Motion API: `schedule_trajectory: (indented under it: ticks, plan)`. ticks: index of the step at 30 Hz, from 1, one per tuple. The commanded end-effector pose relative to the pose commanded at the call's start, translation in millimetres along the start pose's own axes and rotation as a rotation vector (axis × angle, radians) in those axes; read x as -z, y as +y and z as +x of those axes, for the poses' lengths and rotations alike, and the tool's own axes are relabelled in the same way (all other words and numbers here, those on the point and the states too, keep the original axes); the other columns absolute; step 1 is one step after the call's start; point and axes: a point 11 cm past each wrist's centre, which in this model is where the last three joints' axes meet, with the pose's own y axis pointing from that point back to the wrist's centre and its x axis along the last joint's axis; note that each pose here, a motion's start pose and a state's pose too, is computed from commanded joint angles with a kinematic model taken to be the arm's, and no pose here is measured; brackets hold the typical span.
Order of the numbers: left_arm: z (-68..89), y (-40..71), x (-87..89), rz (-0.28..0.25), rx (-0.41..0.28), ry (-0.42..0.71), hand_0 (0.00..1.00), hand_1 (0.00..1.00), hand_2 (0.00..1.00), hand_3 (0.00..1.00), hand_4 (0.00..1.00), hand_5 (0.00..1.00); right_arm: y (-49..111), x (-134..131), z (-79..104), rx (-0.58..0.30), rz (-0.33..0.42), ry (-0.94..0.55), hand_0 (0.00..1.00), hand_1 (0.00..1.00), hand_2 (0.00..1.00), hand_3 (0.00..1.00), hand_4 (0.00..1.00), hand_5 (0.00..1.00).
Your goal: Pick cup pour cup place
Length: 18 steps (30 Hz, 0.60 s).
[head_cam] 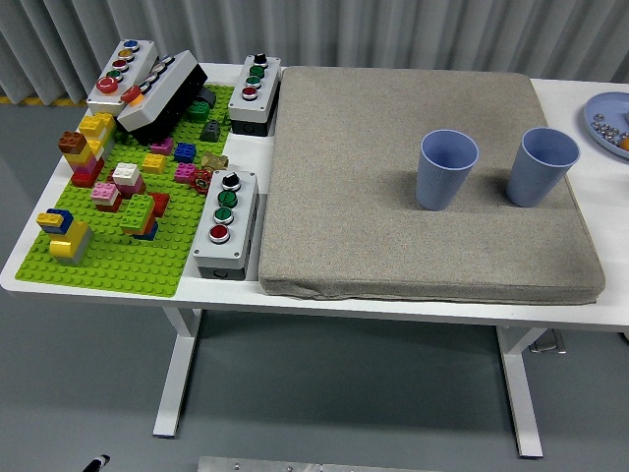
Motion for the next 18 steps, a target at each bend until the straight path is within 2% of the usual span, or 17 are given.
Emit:
schedule_trajectory:
  ticks: [5,6,12,13,17,18]
  plan:
    - [-1.7,-0.3,-0.8,0.0,0.003,-0.003,0.873,0.841,0.913,0.806,0.654,0.998,6.7,-17.9,-4.4,0.009,-0.017,0.045,0.878,0.8,0.843,0.872,0.899,0.533]
    - [-2.0,-0.4,-0.8,0.0,0.003,-0.003,0.873,0.841,0.911,0.806,0.653,0.998,7.6,-21.7,-5.3,0.017,-0.025,0.048,0.879,0.82,0.905,0.986,0.914,0.286]
    - [-4.3,-0.7,-1.3,-0.001,0.009,-0.007,0.87,0.839,0.91,0.806,0.653,0.998,13.3,-50.1,-8.7,0.051,-0.103,0.023,0.879,0.82,0.905,0.986,0.914,0.286]
    - [-4.8,-0.7,-1.4,-0.001,0.011,-0.008,0.87,0.839,0.91,0.806,0.653,0.998,13.9,-55.2,-8.4,0.049,-0.118,0.022,0.877,0.865,0.982,0.998,0.905,0.171]
    - [-5.7,-0.9,-1.6,-0.002,0.014,-0.01,0.87,0.839,0.91,0.806,0.653,0.998,15.7,-72.7,-7.4,0.057,-0.176,0.011,0.877,0.865,0.982,0.998,0.905,0.171]
    - [-6.0,-0.9,-1.5,-0.002,0.015,-0.01,0.869,0.841,0.909,0.803,0.651,0.998,16.1,-75.6,-7.6,0.061,-0.187,0.008,0.893,0.894,0.998,0.998,0.897,0.133]
